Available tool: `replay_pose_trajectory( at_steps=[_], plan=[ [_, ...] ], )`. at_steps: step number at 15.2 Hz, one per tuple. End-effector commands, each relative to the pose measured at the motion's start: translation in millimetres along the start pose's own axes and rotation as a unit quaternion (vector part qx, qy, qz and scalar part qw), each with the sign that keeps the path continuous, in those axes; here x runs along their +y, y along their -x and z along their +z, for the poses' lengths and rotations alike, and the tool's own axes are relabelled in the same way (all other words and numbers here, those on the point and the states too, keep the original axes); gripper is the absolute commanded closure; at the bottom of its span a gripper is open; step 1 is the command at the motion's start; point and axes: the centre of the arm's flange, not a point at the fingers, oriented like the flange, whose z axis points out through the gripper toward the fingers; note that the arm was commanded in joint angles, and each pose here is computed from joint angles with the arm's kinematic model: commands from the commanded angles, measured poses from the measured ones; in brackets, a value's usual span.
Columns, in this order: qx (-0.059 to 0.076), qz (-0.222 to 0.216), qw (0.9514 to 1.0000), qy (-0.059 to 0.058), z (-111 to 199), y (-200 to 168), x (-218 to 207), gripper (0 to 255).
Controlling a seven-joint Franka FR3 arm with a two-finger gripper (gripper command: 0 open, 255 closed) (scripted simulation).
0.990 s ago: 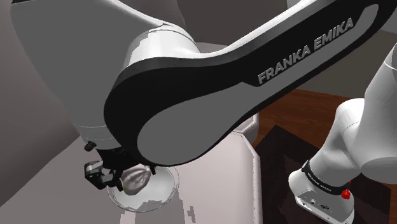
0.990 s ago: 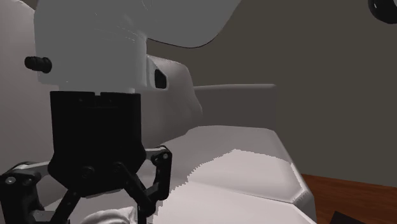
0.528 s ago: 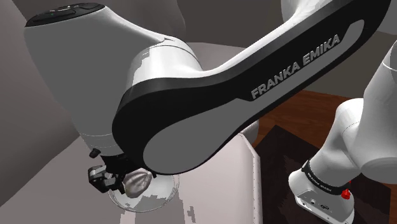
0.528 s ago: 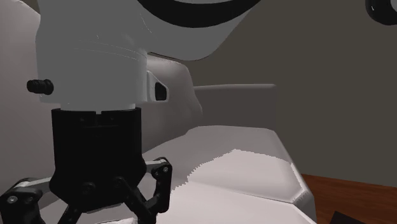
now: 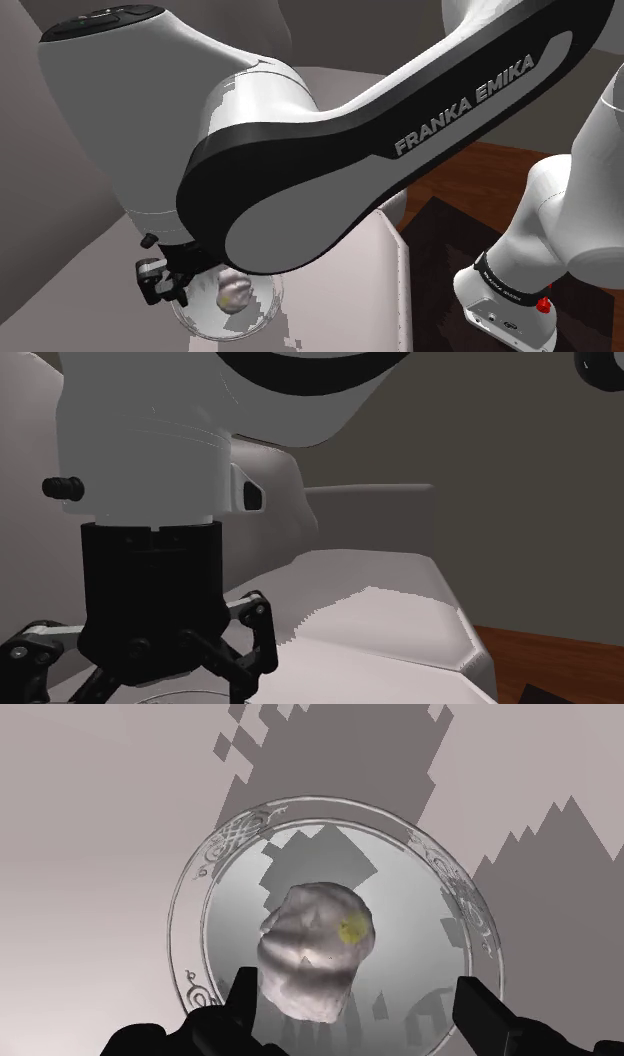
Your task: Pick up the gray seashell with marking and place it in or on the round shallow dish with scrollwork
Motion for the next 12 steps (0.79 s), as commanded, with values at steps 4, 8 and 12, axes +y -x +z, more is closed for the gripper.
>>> replay_pose_trajectory(
  at_steps=[4,8,12],
  plan=[
    [0.000,0.000,1.0000,0.000,-50,0,0,0],
    [0.000,0.000,1.0000,0.000,-50,0,0,0],
    [0.000,0.000,1.0000,0.000,-50,0,0,0]
  ],
)
